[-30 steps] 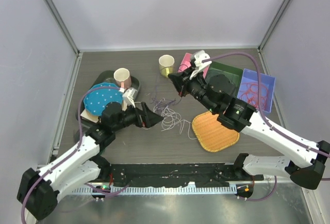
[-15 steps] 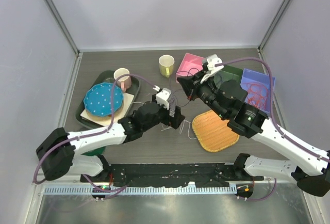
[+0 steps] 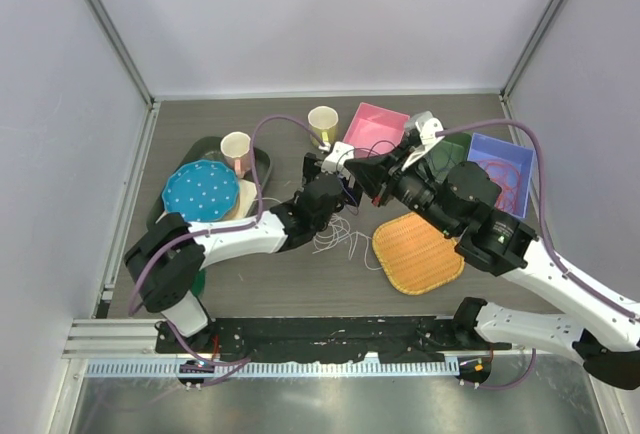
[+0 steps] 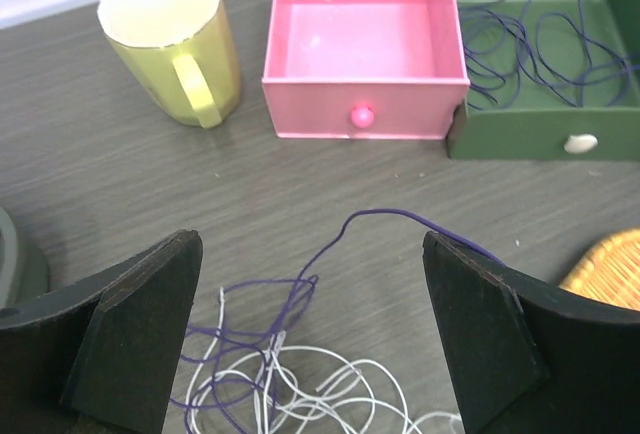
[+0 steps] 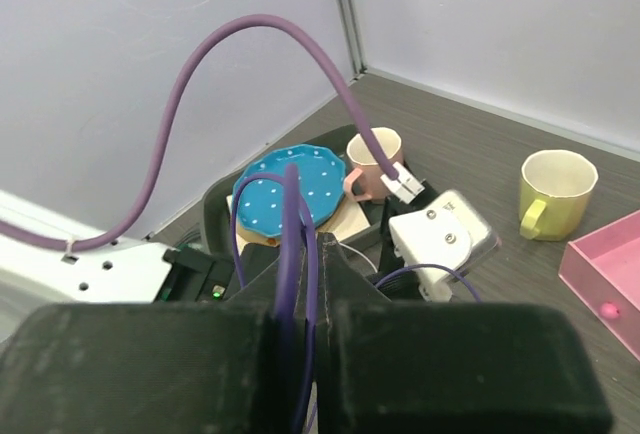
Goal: Untangle the cables
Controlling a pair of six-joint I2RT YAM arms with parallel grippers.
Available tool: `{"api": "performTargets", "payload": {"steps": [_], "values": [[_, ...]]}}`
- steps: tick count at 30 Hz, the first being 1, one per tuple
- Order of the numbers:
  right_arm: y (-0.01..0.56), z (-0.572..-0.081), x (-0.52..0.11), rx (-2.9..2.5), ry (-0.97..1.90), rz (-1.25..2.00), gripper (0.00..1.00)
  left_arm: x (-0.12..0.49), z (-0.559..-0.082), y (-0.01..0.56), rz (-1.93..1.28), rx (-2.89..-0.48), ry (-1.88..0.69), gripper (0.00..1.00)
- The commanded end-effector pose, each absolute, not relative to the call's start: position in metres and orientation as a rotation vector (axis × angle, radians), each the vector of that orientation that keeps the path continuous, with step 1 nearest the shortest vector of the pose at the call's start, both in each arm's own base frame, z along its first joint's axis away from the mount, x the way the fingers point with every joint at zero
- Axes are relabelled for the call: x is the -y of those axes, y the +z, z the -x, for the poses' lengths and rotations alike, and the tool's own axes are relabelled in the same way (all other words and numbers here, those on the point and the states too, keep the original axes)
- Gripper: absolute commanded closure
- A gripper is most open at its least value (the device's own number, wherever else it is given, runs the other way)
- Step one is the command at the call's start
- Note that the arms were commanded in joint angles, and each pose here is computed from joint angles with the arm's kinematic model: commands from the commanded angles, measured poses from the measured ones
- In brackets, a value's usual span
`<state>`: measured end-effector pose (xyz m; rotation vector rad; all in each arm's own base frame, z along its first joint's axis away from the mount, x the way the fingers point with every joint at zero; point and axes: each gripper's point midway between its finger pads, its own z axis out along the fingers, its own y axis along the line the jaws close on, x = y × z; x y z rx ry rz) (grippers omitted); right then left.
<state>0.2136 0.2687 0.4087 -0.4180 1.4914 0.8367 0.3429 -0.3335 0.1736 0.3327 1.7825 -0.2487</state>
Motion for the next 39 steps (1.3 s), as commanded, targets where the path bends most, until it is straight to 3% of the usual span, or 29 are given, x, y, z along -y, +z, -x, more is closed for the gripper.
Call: {"api": "performTargets", "payload": {"steps": [1, 10, 21, 28, 34, 39], "values": [[0.428, -0.192, -0.265, -1.419, 0.939, 0.447, 0.99, 0.326, -0.368, 0.208, -0.228, -1.679, -0.193, 0.02], [0.436, -0.162, -0.273, -1.348, 1.084, 0.553, 0.99, 0.352, -0.382, 0.224, -0.287, -1.667, -0.303, 0.00], [0.438, -0.171, -0.261, -1.342, 1.027, 0.482, 0.99, 0.354, -0.374, 0.330, -0.209, -1.526, -0.526, 0.00], [0.436, -0.207, -0.236, -1.377, 0.828, 0.302, 0.99, 0.306, -0.354, 0.268, -0.137, -1.655, -0.421, 0.00], [0.441, -0.231, -0.221, -1.396, 0.693, 0.190, 0.99, 0.271, -0.329, 0.190, -0.006, -1.868, -0.465, 0.00], [0.467, -0.254, -0.207, -1.367, 0.542, 0.104, 0.99, 0.258, -0.312, 0.166, 0.089, -1.939, -0.536, 0.00]]}}
